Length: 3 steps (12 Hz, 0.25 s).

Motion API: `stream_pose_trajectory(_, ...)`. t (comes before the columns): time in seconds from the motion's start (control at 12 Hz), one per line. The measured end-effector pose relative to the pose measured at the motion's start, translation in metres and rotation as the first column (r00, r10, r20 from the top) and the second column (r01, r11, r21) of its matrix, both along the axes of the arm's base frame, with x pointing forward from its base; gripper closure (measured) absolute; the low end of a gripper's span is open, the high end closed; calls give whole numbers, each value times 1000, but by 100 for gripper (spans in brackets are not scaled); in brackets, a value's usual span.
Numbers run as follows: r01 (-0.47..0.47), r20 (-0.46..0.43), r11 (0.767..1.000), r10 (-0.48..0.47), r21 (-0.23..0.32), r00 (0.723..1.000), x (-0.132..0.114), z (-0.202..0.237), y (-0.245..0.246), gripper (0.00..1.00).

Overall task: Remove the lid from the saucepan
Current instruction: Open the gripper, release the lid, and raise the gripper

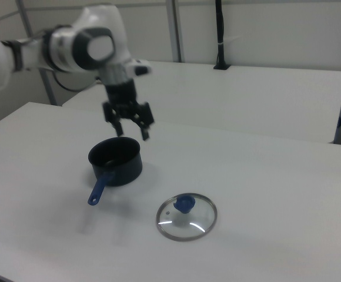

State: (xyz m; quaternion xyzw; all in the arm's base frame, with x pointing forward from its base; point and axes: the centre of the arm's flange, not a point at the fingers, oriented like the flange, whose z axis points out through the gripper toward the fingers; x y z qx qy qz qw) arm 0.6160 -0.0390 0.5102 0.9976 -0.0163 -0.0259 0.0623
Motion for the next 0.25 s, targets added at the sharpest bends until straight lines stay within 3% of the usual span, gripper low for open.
stream_pose_trajectory(0.25, 9, 34, 1000, -9, 14, 999, -22, 42, 18, 0)
